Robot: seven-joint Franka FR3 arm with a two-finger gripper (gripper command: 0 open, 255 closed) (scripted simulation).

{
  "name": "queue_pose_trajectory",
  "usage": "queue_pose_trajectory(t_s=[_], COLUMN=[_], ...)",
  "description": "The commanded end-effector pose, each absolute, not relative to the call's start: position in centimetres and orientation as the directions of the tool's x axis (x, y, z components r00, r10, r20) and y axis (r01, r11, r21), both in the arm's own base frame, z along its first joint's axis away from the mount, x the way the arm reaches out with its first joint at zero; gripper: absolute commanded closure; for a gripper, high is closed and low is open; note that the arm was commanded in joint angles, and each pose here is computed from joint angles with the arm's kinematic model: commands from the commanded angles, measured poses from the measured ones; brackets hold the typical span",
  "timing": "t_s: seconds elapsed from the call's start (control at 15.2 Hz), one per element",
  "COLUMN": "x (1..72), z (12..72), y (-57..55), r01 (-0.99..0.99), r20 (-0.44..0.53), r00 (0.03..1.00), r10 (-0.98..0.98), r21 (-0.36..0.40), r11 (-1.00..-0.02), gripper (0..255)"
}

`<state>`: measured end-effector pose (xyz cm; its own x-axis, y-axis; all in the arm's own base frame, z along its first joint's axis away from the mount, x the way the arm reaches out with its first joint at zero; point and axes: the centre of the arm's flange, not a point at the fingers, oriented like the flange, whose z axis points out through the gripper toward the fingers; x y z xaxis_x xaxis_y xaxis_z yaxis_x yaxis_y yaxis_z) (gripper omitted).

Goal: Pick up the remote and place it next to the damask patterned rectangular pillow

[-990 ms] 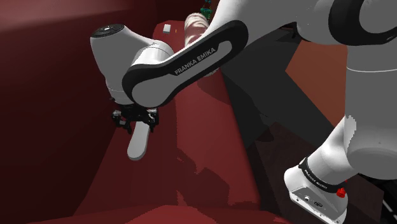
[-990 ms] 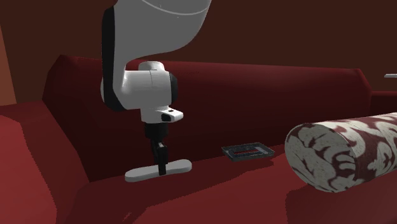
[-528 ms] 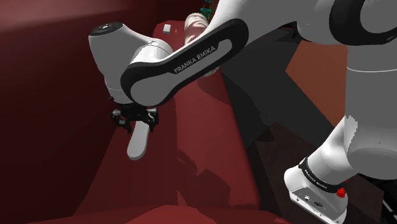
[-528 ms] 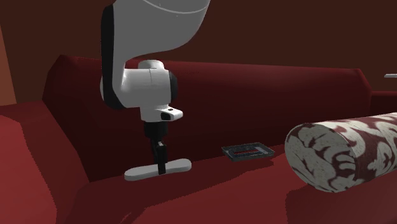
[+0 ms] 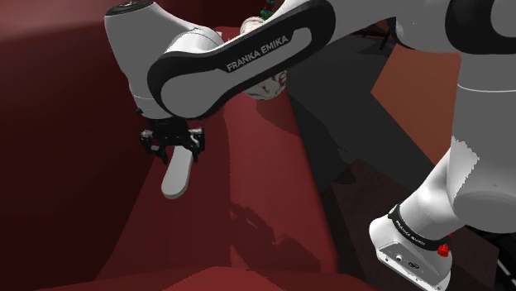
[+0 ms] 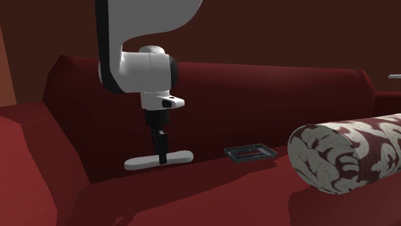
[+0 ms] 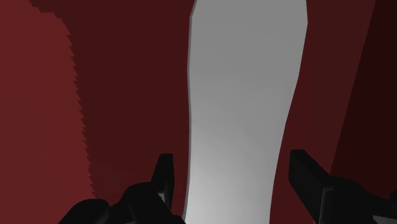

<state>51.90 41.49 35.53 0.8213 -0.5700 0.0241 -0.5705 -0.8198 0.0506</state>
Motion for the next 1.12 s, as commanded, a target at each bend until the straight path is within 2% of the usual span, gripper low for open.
queue_pose_trajectory(t_s=[0.0,1.06], x=[51.9,51.9], z=[36.7,45.1], y=[41.5,41.5], r01=[-0.57,-0.57], r20=[0.024,0.024], r00=[0.821,0.821], r10=[-0.57,-0.57], r21=[0.05,0.05], r11=[-0.82,-0.82], gripper=[255,255])
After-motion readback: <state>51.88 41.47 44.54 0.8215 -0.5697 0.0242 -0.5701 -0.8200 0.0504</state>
